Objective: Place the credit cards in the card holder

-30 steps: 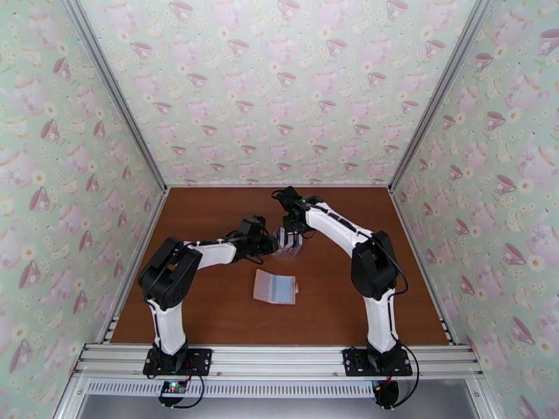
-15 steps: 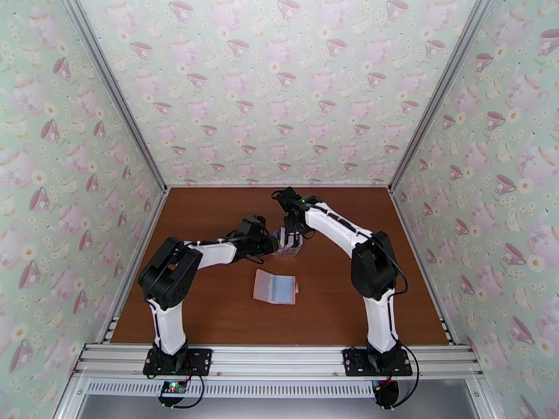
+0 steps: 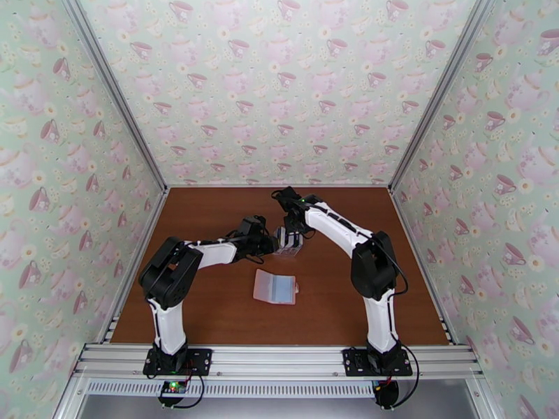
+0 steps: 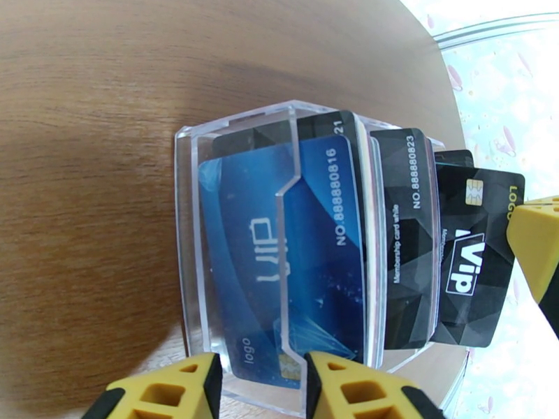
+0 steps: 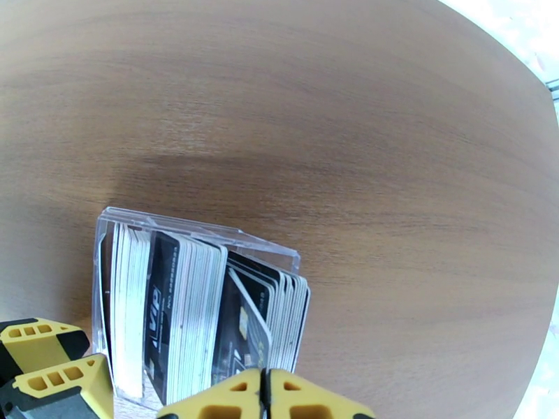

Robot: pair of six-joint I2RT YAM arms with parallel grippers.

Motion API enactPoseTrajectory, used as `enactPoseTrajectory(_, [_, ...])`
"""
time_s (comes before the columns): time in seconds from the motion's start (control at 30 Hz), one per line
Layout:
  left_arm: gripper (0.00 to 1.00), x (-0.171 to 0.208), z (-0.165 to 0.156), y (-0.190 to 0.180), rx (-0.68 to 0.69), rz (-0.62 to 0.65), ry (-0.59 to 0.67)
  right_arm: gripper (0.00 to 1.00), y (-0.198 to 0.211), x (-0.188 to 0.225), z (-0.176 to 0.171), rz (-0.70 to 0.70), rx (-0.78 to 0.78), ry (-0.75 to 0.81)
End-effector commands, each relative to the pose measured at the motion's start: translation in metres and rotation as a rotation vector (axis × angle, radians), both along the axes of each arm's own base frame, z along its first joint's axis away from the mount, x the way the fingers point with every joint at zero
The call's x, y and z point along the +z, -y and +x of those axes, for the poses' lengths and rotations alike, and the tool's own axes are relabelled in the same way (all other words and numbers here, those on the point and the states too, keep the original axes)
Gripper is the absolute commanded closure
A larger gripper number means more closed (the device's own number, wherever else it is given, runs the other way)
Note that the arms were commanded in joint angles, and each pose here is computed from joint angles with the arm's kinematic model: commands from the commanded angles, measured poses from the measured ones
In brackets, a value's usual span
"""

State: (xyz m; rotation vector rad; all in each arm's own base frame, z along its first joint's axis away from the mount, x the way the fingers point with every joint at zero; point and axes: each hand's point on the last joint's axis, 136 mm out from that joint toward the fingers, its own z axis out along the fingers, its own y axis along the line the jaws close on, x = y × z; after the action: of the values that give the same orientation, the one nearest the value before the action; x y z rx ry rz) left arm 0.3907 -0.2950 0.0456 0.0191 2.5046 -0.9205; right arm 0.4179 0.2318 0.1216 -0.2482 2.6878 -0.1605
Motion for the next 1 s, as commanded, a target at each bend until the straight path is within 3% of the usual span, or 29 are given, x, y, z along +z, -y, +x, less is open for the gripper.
enactPoseTrajectory(0.0, [0.63, -0.039, -0.013, -0.012, 0.02, 0.073, -0.109, 0.91, -0.002, 0.007, 0.0, -0.013, 0.001, 0.011])
enactPoseTrajectory(0.47, [0.63, -0.04, -0.013, -0.011, 0.016, 0.074, -0.112, 0.92, -0.018, -0.01, 0.0, 0.038, -0.002, -0.028])
enactPoseTrajectory(0.97, [0.63, -0.04, -0.011, -0.01, 0.016, 0.069, -0.113, 0.91, 0.01, -0.002, 0.002, -0.066, -0.027, 0.003])
